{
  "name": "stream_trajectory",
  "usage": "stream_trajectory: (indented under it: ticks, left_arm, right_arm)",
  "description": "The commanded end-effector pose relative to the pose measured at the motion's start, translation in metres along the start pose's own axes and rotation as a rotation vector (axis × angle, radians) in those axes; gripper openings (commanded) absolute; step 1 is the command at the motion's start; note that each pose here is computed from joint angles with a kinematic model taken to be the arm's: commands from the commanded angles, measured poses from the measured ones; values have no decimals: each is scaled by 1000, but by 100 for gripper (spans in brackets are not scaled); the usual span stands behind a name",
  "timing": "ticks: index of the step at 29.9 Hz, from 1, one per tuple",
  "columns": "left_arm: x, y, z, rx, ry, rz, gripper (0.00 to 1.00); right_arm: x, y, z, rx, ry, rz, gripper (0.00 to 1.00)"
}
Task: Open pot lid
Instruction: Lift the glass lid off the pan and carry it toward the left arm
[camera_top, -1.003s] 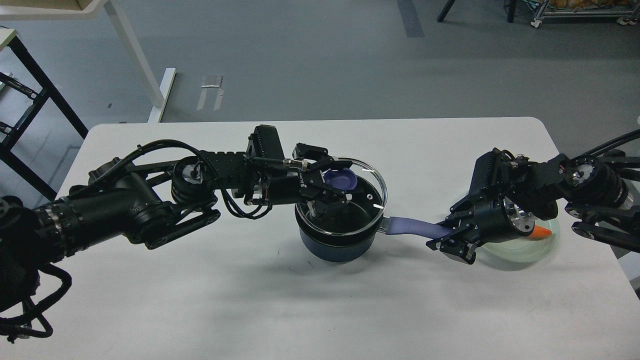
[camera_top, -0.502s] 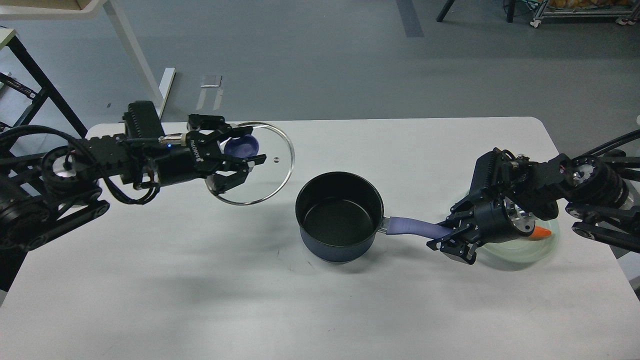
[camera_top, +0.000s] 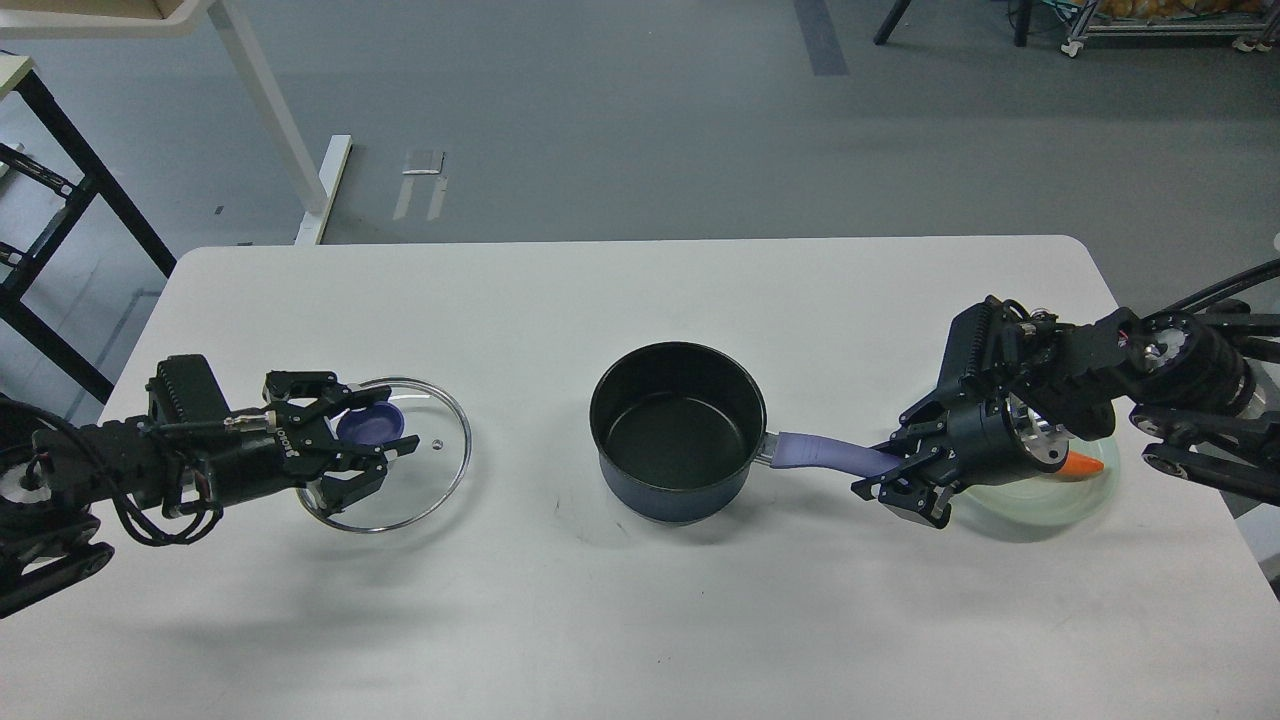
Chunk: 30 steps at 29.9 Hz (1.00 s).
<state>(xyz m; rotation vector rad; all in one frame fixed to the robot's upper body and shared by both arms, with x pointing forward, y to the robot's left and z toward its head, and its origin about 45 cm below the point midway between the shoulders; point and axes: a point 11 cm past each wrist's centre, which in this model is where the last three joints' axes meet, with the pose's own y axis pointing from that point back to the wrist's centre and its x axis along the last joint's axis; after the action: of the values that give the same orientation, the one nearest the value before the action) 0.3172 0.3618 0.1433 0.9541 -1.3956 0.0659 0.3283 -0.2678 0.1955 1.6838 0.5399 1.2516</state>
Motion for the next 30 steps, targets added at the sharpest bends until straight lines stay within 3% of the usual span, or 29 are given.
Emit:
stream_trajectory:
  ticks: [1,11,17,18,20,22,30]
  left_arm:
    - [-12,-3,-1,7,-7,-23,44]
    - [-23,0,-5,21,-11,-59,49]
    - [-23,0,-5,22,-10,-59,59]
    - [-23,0,-5,20,-8,-59,65]
    - [-23,-1,-5,21,-7,-56,86]
    - [-21,-1,-5,27,7,-46,96]
    - [3,2,1,46,131,60,99]
  right_arm:
    - [0,0,0,-1,0,0,37]
    - [1,0,0,0,2,1,36]
    - [1,0,0,-1,2,2,37]
    - [1,0,0,0,2,1,37]
    - [1,0,0,0,2,2,37]
    - [1,0,0,0,2,2,37]
    - [1,0,0,0,2,2,37]
